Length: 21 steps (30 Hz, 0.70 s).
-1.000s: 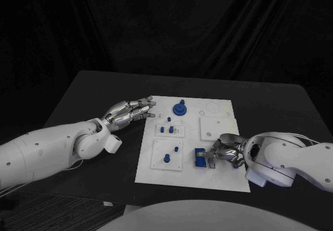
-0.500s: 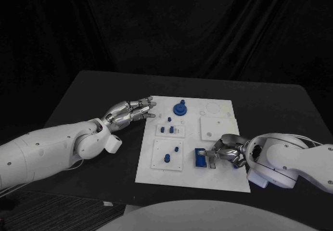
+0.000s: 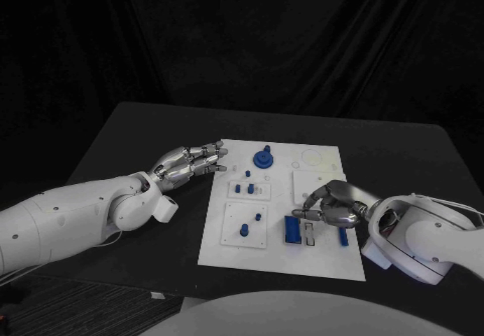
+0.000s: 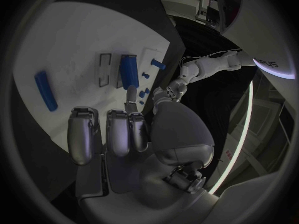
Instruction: Assemble the parts on the task board
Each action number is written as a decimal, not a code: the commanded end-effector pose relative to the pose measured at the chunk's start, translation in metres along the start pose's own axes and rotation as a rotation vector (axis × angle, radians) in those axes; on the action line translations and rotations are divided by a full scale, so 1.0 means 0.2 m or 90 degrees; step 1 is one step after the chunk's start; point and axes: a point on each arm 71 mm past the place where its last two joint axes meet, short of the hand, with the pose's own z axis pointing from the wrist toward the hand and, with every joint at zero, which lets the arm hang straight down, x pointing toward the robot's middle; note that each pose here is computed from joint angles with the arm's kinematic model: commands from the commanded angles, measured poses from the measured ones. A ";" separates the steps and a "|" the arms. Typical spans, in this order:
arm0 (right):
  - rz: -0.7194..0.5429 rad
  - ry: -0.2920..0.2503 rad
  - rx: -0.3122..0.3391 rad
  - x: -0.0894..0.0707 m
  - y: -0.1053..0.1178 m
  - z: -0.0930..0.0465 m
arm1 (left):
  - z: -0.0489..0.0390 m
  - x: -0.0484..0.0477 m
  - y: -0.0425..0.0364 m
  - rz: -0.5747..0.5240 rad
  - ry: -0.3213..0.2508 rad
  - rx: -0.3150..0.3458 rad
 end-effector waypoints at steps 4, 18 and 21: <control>-0.167 -0.150 -0.195 -0.08 0.09 -0.02 | -0.002 0.002 -0.008 -0.005 -0.001 0.018; -0.296 -0.122 -0.241 0.10 -0.04 -0.05 | -0.013 -0.004 -0.010 -0.003 -0.005 0.022; -0.309 -0.117 -0.246 0.13 -0.05 -0.06 | -0.019 -0.007 -0.009 -0.004 -0.006 0.021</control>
